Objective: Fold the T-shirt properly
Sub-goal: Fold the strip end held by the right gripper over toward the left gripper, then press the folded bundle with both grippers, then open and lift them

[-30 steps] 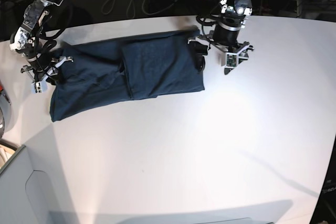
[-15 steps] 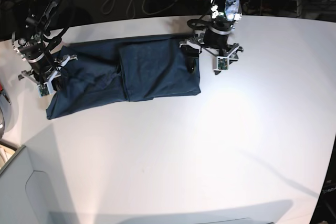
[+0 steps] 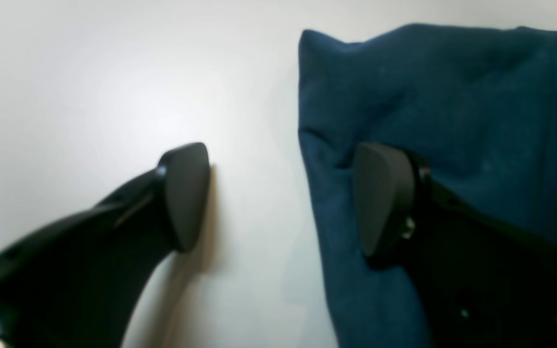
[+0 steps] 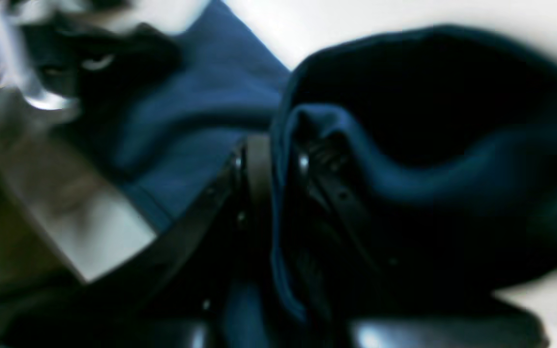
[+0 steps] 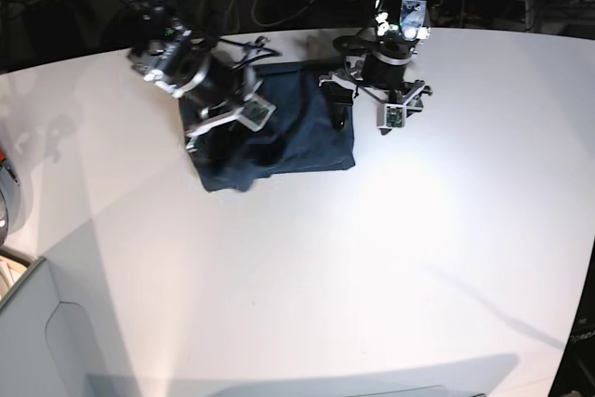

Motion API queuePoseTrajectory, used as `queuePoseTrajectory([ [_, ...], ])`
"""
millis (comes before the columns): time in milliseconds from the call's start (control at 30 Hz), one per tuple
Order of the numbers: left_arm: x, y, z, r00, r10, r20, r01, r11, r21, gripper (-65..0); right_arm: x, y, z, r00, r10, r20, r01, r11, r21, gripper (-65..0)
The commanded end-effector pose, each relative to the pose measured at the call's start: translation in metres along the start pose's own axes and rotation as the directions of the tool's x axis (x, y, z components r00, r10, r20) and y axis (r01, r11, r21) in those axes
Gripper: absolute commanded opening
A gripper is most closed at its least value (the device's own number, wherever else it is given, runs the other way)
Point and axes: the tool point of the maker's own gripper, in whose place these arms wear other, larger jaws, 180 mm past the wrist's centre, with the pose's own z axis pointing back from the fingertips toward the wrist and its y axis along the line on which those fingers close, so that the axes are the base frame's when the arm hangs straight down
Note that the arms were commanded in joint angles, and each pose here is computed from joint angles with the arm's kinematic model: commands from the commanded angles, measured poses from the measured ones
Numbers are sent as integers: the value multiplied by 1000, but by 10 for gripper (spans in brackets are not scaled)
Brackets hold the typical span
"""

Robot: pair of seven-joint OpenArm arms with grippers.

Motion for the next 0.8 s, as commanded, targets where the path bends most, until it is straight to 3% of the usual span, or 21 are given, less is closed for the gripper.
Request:
queuePoseTrajectory([
  [0, 2, -2, 1, 1000, 8, -2, -8, 1000, -1, -203, 13, 3, -7, 999, 24, 44, -25, 999, 25, -650],
  [133, 2, -2, 1, 1000, 9, -8, -9, 1000, -1, -202, 5, 15, -31, 999, 37, 9, -38, 994, 100, -650],
  [467, 0, 0, 3, 1000, 7, -14, -7, 1000, 2, -200, 57, 7, -36, 992, 24, 126, -31, 998, 61, -650],
  [767, 3, 2, 4, 1000, 4, -5, -4, 1000, 7, -199, 32, 25, -56, 998, -32, 58, 24, 991, 135, -650],
])
